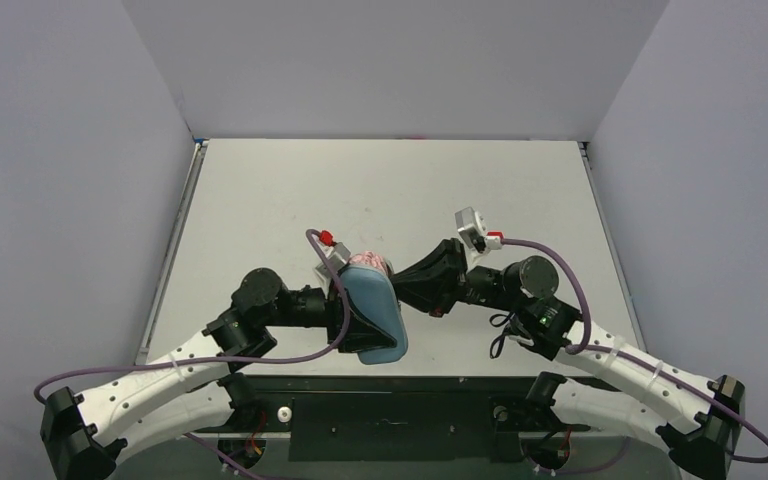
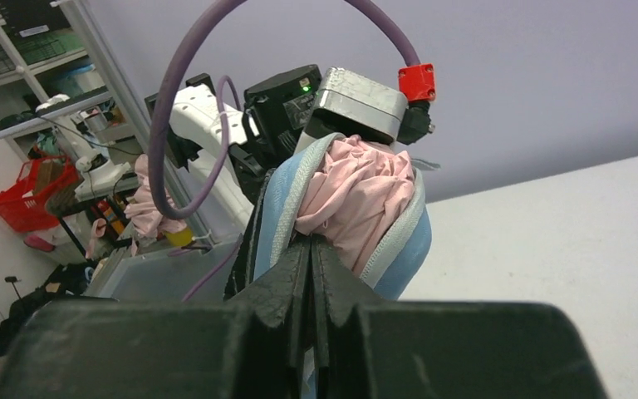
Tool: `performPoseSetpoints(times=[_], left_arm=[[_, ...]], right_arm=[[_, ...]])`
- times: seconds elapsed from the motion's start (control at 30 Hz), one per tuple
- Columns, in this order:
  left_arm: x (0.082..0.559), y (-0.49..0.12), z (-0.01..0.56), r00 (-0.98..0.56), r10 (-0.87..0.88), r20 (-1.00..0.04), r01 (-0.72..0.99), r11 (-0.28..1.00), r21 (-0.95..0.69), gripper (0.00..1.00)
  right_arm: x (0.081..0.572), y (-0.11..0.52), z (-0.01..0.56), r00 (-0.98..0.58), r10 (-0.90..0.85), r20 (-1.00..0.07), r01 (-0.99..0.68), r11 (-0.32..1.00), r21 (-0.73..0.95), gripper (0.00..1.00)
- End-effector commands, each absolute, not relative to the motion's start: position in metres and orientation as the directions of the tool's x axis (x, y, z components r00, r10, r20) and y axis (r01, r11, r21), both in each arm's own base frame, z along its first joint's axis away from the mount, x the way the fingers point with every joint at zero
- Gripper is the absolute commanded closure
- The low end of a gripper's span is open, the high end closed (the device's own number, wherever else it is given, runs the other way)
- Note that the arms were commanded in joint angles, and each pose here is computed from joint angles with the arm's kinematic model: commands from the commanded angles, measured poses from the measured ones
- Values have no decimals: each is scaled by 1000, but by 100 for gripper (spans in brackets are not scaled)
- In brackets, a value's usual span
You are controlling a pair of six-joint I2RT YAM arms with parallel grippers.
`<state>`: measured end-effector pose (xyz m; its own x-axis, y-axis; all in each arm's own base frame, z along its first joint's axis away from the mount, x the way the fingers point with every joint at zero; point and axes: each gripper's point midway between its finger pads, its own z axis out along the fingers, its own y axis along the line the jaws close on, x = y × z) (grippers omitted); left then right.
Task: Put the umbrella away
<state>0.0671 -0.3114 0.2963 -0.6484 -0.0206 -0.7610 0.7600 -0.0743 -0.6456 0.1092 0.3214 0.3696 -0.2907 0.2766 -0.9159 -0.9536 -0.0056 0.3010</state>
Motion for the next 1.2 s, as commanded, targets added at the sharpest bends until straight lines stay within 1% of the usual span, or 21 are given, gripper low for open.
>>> performPoseSetpoints(times=[0.0, 0.03, 0.13, 0.27, 0.43, 0.7, 0.83, 1.07, 1.13, 1.17], left_arm=[[71, -325, 315, -639, -32, -769, 767, -101, -634, 85], [70, -325, 313, -640, -28, -768, 766, -100, -635, 85], [70, -322, 311, -640, -34, -767, 767, -89, -636, 85], [71, -316, 309, -631, -46, -774, 775, -61, -629, 85], [71, -310, 308, -627, -54, -777, 779, -38, -626, 85], [72, -307, 304, -632, -63, -772, 775, -20, -632, 85], [72, -306, 303, -635, -62, -770, 772, -16, -636, 85], [71, -306, 302, -638, -58, -768, 770, -15, -638, 85], [71, -305, 300, -640, -55, -766, 768, -13, -640, 85], [71, -305, 300, -641, -55, -766, 767, -14, -641, 85]], right_arm=[[42, 355, 301, -366, -75, -928, -895, -245, 373, 100], [43, 355, 299, -356, -86, -930, -900, -235, 367, 100], [57, 355, 291, -346, -95, -934, -923, -146, 357, 100], [80, 344, 292, -340, -68, -938, -940, -7, 341, 95], [101, 325, 296, -338, -27, -941, -938, 99, 334, 91], [119, 304, 305, -328, 20, -945, -929, 178, 326, 87], [124, 297, 318, -316, 58, -947, -926, 198, 322, 81], [128, 287, 341, -277, 121, -953, -928, 225, 298, 74], [131, 283, 347, -265, 144, -954, -925, 240, 293, 71], [132, 282, 350, -262, 156, -952, -924, 245, 294, 67]])
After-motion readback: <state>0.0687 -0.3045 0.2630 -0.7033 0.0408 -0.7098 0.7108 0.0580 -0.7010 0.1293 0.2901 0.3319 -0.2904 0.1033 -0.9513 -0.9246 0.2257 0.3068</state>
